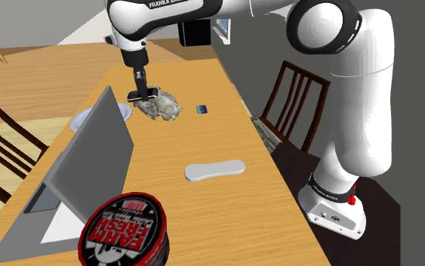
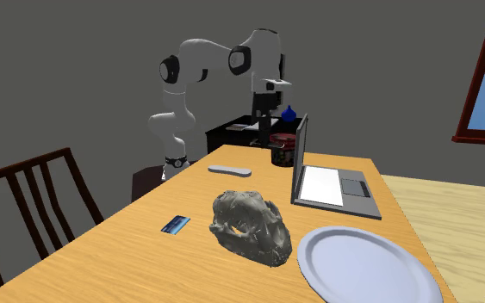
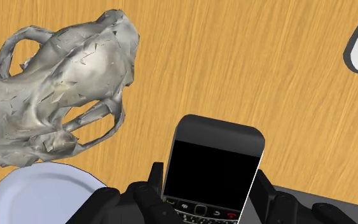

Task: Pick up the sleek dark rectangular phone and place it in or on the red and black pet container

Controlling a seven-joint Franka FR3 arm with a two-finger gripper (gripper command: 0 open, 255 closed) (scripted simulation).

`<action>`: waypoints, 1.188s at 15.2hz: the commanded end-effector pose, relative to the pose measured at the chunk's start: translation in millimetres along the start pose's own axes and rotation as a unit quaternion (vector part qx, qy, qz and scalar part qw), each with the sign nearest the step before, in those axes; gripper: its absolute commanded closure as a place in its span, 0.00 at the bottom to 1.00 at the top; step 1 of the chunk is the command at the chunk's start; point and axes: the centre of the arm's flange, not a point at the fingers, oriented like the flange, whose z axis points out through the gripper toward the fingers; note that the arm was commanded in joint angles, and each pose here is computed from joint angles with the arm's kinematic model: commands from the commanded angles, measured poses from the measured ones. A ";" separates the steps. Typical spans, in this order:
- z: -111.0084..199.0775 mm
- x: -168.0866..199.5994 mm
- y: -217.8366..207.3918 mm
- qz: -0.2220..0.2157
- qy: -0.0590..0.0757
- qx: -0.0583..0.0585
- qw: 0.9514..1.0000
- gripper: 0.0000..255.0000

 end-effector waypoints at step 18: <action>-21.3 32.8 -221.0 0.000 0.000 0.000 1.000 1.00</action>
